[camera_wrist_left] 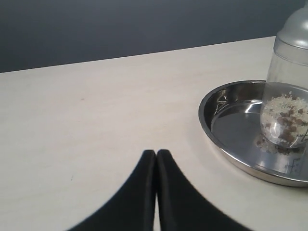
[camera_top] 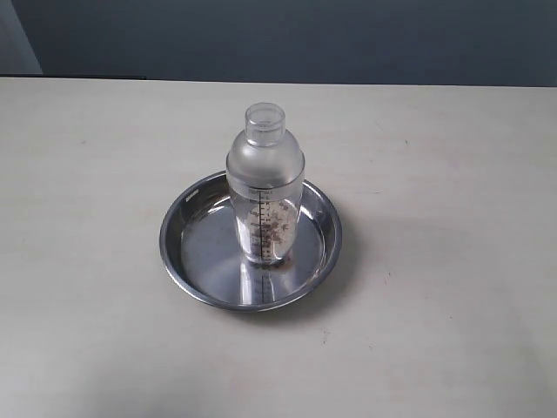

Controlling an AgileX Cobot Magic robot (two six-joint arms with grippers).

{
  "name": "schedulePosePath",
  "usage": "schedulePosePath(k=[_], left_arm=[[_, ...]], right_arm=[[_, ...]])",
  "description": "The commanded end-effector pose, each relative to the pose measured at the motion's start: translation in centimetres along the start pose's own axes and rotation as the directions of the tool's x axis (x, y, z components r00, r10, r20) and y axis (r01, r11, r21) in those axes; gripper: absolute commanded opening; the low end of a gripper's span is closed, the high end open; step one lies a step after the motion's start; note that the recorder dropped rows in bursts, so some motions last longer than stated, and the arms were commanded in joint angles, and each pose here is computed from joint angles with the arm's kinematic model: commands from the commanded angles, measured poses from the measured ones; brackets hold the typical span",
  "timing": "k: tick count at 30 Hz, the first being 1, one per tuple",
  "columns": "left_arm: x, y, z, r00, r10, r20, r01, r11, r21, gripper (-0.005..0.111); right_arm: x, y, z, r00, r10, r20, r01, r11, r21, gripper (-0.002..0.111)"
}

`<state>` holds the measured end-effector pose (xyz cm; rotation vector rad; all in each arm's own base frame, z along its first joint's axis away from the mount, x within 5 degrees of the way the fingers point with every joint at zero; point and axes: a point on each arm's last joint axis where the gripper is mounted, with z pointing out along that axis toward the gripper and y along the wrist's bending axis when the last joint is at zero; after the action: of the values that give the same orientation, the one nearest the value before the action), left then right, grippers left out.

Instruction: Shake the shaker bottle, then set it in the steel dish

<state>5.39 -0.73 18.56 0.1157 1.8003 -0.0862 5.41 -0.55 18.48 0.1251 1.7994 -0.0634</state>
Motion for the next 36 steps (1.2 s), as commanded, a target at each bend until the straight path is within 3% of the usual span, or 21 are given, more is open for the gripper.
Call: schedulePosePath(k=[1,4,36], left_arm=[[-0.14,-0.06,-0.01,0.999,-0.019,0.031,0.019,1.0,0.007,0.0],[-0.6,-0.23,-0.04,0.99,-0.116,0.077,0.114,0.993,0.034,0.0],[-0.59,-0.17,-0.03,0.993,-0.091,0.078,0.089,0.996,0.026,0.0]], right_arm=[[-0.09,-0.02,-0.02,1.0,0.0,0.015,0.0,1.0,0.004,-0.001],[-0.09,-0.02,-0.02,1.0,0.0,0.015,0.0,1.0,0.004,-0.001],[-0.09,-0.02,-0.02,1.0,0.0,0.015,0.0,1.0,0.004,-0.001]])
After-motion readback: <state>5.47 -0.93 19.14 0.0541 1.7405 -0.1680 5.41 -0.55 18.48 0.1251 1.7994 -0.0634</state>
